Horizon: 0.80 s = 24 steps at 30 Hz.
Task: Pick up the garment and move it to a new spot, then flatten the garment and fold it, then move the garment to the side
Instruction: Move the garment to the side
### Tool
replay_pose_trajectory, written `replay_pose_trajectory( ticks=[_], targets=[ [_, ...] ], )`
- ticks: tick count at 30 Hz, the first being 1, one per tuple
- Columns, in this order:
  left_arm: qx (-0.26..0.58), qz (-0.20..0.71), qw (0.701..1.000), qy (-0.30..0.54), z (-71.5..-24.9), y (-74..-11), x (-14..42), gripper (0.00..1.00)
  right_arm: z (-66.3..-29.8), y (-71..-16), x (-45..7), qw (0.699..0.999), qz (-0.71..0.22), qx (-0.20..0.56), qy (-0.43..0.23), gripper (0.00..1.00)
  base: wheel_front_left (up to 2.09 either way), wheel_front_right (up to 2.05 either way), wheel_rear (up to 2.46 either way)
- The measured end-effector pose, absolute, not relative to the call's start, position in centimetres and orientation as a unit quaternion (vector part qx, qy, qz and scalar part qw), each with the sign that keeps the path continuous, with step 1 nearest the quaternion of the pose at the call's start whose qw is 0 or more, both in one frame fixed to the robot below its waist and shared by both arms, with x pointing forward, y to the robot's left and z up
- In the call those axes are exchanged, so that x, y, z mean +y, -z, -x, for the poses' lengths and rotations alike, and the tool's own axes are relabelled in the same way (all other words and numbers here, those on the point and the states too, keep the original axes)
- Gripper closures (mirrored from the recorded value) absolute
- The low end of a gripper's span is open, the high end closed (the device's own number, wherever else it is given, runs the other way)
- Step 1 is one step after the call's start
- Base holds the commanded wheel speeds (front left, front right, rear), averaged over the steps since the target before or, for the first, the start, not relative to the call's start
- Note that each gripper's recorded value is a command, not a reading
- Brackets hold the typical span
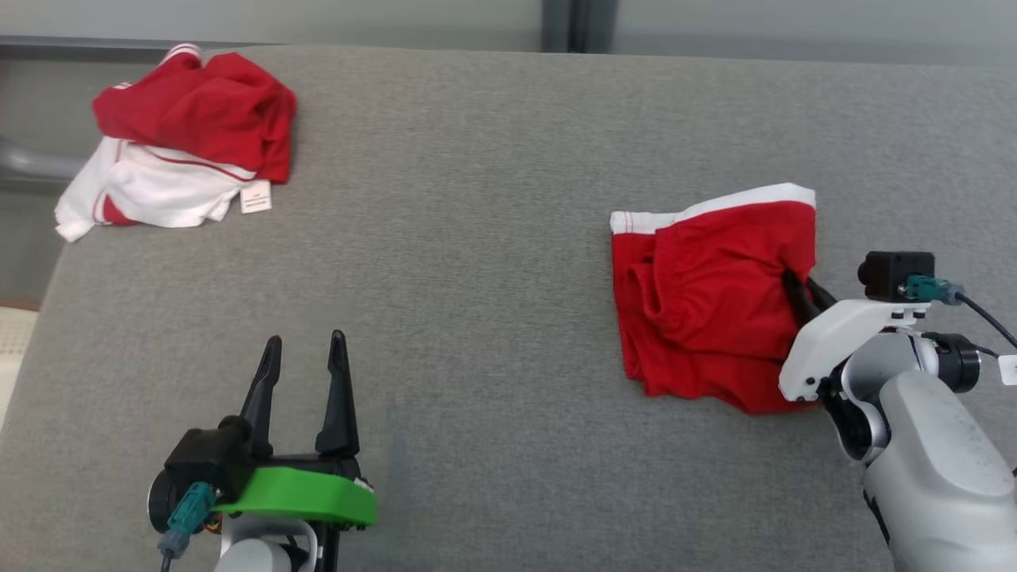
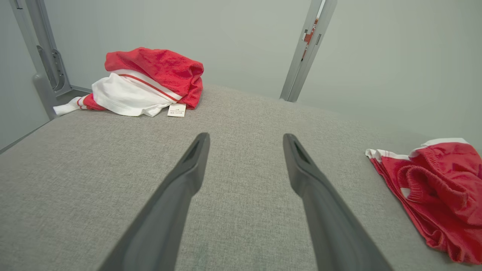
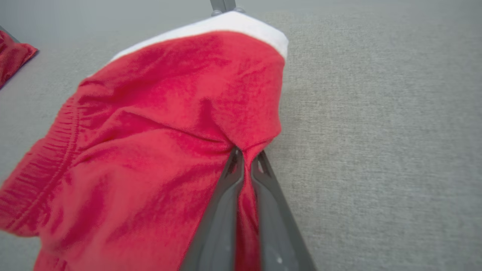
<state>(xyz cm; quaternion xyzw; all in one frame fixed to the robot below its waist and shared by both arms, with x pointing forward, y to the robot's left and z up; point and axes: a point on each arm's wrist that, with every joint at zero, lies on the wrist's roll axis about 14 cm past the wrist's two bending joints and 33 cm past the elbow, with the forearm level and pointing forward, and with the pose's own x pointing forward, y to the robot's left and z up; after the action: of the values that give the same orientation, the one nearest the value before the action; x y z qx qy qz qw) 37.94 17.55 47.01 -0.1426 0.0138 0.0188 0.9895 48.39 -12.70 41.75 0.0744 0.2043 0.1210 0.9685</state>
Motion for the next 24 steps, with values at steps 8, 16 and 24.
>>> replay_pose_trajectory(
  ticks=[8,16,24],
  targets=[
    [0.013,0.133,0.987,0.095,-41.6,-47.1,10.8,0.0,-47.8,-43.2,-21.1,0.984,-0.08,0.161,-0.017,1.0,0.0,0.0,0.0],
    [0.029,0.129,0.968,0.212,-44.1,-45.7,3.0,0.0,-43.8,-43.2,-29.6,0.981,-0.084,0.141,0.102,1.0,0.0,0.0,0.0],
    [0.048,0.14,0.953,0.265,-45.0,-44.1,-1.0,0.0,-43.1,-44.0,-33.8,0.978,-0.057,0.128,0.153,1.0,0.0,0.0,0.0]
  ],
)
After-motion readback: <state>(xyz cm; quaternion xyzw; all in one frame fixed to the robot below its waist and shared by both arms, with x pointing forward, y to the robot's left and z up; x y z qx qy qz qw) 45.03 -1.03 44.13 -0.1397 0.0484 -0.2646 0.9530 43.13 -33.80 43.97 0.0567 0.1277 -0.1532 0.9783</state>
